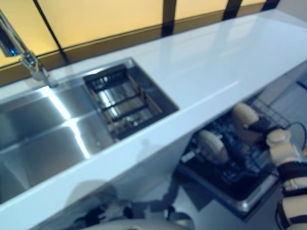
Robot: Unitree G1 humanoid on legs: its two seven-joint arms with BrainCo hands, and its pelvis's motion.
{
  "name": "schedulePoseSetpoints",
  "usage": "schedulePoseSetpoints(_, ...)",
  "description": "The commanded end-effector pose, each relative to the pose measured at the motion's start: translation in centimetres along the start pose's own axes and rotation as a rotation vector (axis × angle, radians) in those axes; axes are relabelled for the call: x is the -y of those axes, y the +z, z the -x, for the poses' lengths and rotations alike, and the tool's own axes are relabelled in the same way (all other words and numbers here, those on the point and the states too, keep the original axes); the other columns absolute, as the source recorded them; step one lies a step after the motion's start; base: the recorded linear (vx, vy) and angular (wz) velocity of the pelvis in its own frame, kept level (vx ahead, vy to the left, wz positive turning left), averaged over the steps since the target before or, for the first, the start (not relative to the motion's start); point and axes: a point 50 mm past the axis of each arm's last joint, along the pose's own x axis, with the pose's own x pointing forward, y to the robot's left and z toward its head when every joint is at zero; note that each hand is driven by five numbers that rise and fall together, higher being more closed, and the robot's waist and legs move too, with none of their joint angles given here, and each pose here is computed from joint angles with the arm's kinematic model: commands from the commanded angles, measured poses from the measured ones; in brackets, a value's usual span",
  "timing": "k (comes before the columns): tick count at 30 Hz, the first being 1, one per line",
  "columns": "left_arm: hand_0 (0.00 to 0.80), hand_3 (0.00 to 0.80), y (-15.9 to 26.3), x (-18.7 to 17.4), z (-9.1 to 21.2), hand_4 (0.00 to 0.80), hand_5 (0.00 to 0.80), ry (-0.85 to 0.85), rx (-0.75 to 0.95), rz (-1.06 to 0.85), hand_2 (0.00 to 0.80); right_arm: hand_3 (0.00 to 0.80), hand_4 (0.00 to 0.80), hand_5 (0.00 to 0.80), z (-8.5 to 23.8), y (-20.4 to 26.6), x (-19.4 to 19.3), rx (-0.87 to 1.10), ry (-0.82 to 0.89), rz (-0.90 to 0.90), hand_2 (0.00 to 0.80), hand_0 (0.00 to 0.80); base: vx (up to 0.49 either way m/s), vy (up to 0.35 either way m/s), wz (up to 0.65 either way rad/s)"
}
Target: Take plates into dishwasher
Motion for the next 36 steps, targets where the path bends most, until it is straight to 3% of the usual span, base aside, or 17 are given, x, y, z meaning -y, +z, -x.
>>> schedulePoseSetpoints(1, 0.000, 0.000, 4.8, 0.5, -0.1, 0.000, 0.000, -0.016, 0.142, -0.017, 0.000, 0.800, 0.800, 0.800, -0.6, 2.7, 0.0, 0.097, -0.009, 0.000, 0.800, 0.800, 0.000, 0.000, 0.00)
schedulePoseSetpoints(21, 0.000, 0.000, 6.1, 1.0, 0.0, 0.000, 0.000, -0.045, 0.188, -0.025, 0.000, 0.800, 0.800, 0.800, -1.6, 0.9, -3.6, -0.007, 0.137, 0.074, 0.800, 0.800, 0.000, 0.000, 0.00)
schedulePoseSetpoints(34, 0.000, 0.000, 7.1, 1.5, 0.0, 0.000, 0.000, -0.072, 0.216, -0.047, 0.000, 0.800, 0.800, 0.800, -2.4, -0.6, -5.7, -0.114, 0.198, 0.030, 0.800, 0.800, -0.004, -0.014, 0.05)
schedulePoseSetpoints(35, 0.000, 0.000, 7.1, 1.5, 0.0, 0.000, 0.000, -0.074, 0.219, -0.048, 0.000, 0.737, 0.737, 0.737, -2.4, -0.5, -5.6, -0.114, 0.189, 0.025, 0.737, 0.737, 0.000, 0.000, 0.00)
schedulePoseSetpoints(36, 0.000, 0.000, 7.1, 1.6, 0.0, 0.000, 0.000, -0.075, 0.221, -0.048, 0.000, 0.191, 0.191, 0.191, -2.5, -0.4, -5.6, -0.115, 0.173, 0.021, 0.191, 0.191, 0.000, 0.000, 0.00)
